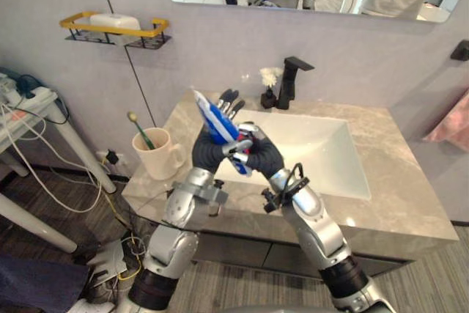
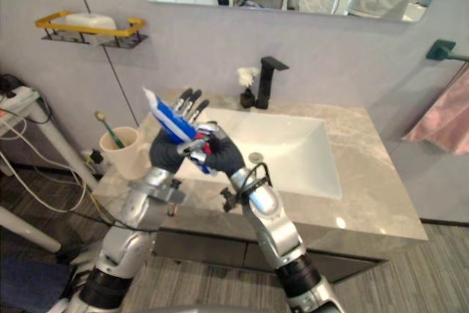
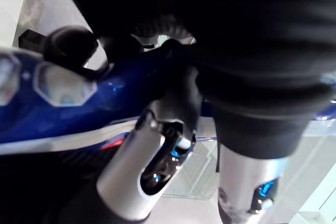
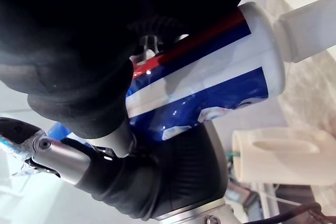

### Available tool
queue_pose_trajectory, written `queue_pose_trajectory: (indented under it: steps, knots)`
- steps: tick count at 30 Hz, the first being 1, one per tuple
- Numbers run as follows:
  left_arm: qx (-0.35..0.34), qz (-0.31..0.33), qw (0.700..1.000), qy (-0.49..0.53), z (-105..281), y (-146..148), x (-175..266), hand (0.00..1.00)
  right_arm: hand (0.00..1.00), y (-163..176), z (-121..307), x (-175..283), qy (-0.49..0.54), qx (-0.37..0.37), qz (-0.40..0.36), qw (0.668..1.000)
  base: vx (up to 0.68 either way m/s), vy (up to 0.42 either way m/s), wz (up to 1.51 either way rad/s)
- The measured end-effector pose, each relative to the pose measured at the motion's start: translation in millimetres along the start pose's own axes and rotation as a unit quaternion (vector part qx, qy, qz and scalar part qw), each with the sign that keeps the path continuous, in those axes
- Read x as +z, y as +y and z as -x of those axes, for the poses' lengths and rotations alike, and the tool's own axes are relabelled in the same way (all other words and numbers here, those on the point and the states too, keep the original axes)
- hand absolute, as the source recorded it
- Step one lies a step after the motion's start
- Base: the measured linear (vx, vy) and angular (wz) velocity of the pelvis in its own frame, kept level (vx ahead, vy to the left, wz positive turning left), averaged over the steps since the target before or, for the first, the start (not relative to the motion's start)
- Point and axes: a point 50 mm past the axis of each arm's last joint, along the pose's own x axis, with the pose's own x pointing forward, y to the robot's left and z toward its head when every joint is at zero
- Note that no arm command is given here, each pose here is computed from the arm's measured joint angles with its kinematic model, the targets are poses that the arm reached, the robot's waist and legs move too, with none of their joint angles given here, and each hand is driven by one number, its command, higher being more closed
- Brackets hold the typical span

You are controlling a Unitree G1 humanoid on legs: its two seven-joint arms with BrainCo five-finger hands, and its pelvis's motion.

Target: Organize washtable

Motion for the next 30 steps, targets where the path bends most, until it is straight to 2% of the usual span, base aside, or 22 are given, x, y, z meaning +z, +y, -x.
queue_pose_trajectory:
  steps: [5,16,23,30]
  knots:
    - [-0.006,-0.039,0.999,0.004,0.6,2.4,1.0,0.0,1.0,0.6,-1.7,-2.7,0.005,0.013,-0.01,1.0,0.0,0.0,0.0]
    - [-0.02,-0.085,0.996,-0.014,-6.8,3.0,11.2,0.0,1.0,-3.7,6.0,-15.3,0.03,0.009,-0.014,0.999,-0.01,-0.002,0.0]
    - [0.002,-0.123,0.992,-0.028,-6.9,12.8,18.4,0.0,1.0,-9.4,15.6,-26.2,0.055,-0.004,-0.018,0.998,0.0,0.0,0.0]
    - [0.03,-0.126,0.99,-0.058,-6.8,21.1,30.0,0.0,1.0,-18.7,28.2,-39.5,0.096,-0.029,-0.008,0.995,0.0,0.0,0.0]
